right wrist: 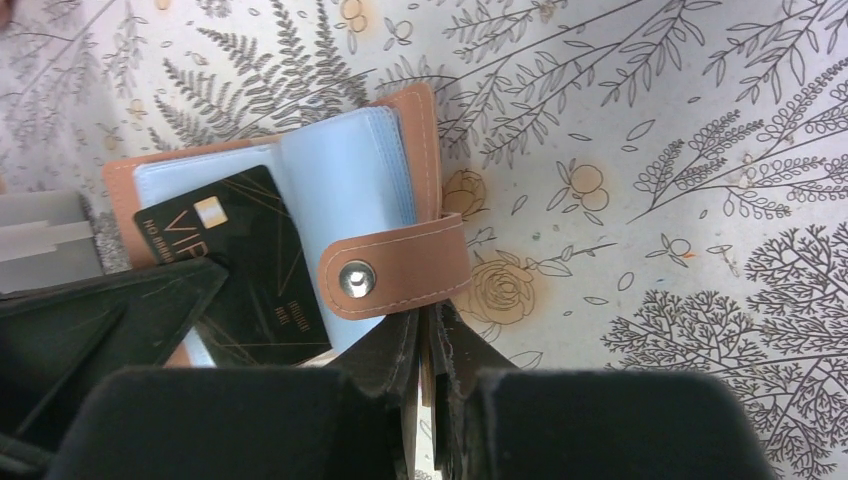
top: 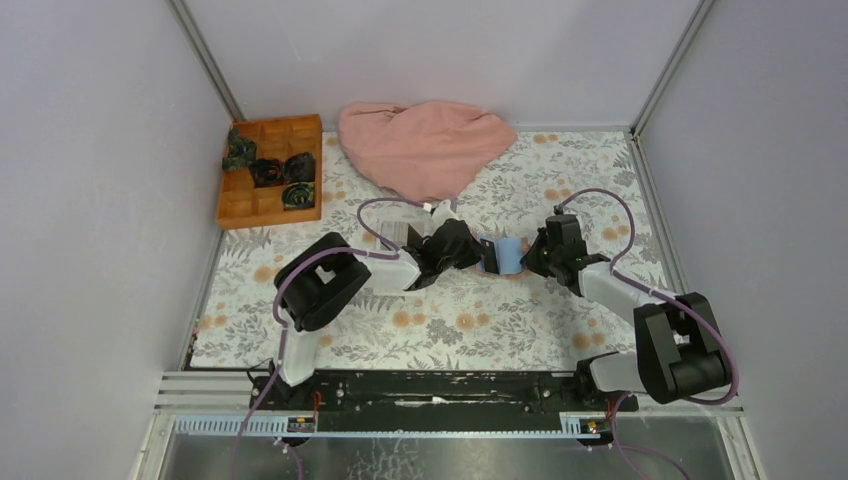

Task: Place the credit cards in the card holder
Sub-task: Open the card holder at the center of the board.

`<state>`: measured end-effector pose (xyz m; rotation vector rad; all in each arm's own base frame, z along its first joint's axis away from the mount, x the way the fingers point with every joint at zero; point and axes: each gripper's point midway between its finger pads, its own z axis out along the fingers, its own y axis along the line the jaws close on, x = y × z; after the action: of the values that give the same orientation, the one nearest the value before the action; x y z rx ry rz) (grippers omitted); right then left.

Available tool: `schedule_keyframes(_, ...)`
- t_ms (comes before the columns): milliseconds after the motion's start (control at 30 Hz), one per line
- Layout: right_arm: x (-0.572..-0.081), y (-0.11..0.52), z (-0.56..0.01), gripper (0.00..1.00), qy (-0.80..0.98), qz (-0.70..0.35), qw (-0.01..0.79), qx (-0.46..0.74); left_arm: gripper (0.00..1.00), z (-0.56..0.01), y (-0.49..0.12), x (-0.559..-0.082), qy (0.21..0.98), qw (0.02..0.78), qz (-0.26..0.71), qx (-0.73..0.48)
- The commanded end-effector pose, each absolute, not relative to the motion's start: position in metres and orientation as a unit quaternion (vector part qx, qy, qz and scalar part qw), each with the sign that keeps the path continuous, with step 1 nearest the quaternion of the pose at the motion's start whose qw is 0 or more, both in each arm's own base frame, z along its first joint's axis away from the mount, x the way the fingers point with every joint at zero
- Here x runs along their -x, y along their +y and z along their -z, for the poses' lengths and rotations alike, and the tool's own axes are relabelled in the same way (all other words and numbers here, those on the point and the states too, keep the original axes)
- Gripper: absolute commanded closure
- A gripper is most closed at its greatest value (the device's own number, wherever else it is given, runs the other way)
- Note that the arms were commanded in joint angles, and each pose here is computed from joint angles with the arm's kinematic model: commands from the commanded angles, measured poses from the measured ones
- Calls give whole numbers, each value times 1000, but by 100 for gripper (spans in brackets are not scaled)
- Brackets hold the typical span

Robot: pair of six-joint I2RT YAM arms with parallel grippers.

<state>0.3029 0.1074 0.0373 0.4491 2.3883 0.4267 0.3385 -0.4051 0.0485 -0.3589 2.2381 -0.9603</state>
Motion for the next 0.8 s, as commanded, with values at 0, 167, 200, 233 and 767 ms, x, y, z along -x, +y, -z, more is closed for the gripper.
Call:
schedule_keyframes(0, -306, 97, -33, 95, 920, -133, 319, -185, 100, -57, -416, -343, 847, 345, 384, 129)
schedule_keyframes(167, -307, 95, -28, 95, 924, -123, 308, -188, 100, -58, -421, -341, 838, 341, 405, 129)
schedule_keyframes(200, -306, 94, -26, 95, 926, -120, 306, -188, 100, -58, -421, -341, 836, 340, 410, 129)
schedule_keyframes(233, -306, 93, -24, 95, 927, -117, 303, -189, 100, -59, -422, -340, 834, 340, 416, 129)
schedule_keyframes(767, -306, 90, -10, 95, 933, -102, 284, -195, 100, -55, -411, -344, 818, 324, 450, 153)
